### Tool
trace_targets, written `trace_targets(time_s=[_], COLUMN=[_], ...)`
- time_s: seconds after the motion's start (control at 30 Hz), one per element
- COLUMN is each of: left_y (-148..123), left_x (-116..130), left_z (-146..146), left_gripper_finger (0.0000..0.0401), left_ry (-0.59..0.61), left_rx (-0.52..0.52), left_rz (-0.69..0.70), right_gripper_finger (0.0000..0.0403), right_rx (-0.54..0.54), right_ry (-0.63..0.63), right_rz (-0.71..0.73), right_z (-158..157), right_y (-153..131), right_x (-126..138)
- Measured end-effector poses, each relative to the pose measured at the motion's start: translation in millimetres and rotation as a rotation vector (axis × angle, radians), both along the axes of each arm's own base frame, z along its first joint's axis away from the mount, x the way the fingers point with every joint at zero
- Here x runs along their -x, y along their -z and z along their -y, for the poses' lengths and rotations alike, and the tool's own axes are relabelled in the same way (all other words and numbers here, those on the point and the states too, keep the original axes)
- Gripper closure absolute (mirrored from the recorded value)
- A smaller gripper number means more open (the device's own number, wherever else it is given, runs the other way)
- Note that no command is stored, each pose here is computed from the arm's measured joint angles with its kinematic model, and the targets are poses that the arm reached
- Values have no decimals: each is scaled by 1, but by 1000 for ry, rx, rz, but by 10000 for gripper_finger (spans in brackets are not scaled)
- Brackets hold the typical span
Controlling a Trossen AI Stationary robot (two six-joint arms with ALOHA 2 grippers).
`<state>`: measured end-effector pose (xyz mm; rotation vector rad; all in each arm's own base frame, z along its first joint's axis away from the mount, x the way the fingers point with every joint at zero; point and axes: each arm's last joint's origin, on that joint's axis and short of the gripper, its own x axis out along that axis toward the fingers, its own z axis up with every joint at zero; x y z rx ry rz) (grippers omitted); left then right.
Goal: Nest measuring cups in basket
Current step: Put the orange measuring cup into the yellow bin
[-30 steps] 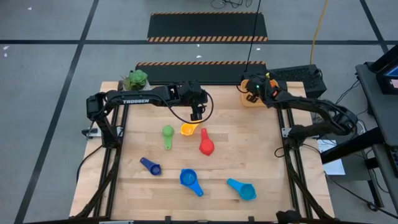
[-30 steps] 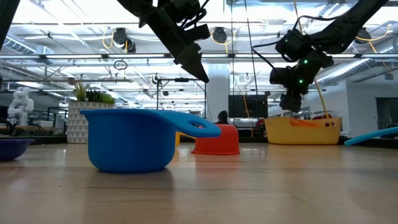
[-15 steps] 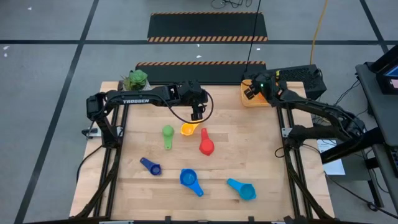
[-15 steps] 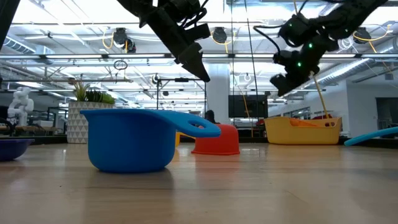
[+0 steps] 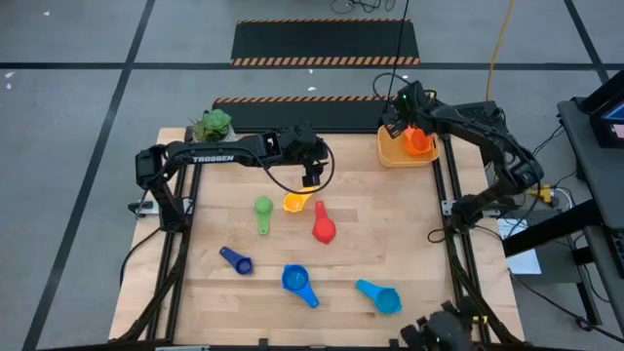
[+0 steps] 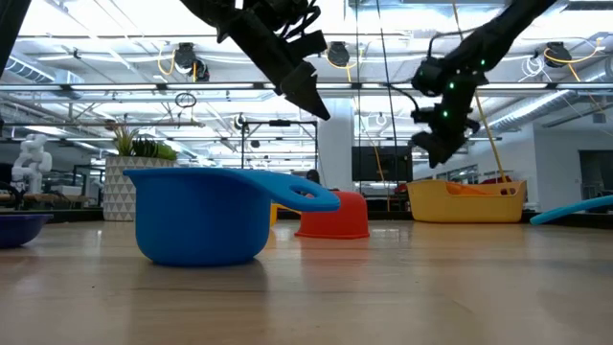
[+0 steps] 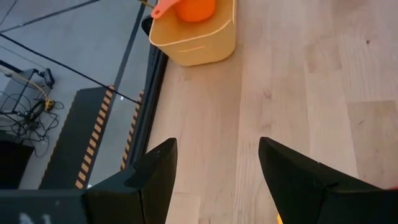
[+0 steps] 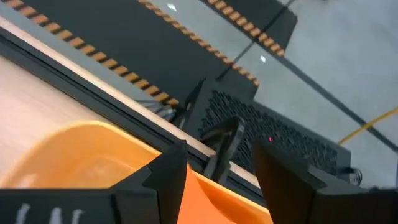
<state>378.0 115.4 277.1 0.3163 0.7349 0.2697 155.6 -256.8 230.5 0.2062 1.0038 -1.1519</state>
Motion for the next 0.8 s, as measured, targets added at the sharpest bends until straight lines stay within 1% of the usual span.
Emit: trace_targets(time_s=[0.13,0.2,0.3,0.57,0.8], left_y=[1,2,3,4,4], left_x=[1,2,2,3,3], left_z=[0,1,1,1,1], left_gripper_finger=[171,171,171,171,171], left_ry=[0,1,1,-2,-3], left_rx=[5,7,9,18,19], left_rz=[-18,-29,-35,-46,-47], right_gripper_finger=[235,236,236,237,237], right_rx=[-52,-62,-78,-171,-208], right_ry=[9,8,6,-24,-60], right_rz=[-11,-13,-9,6,-15], right_z=[5,5,2,-8,-17], right_y=[11,14,17,27,29], right_x=[3,3,4,4,-3])
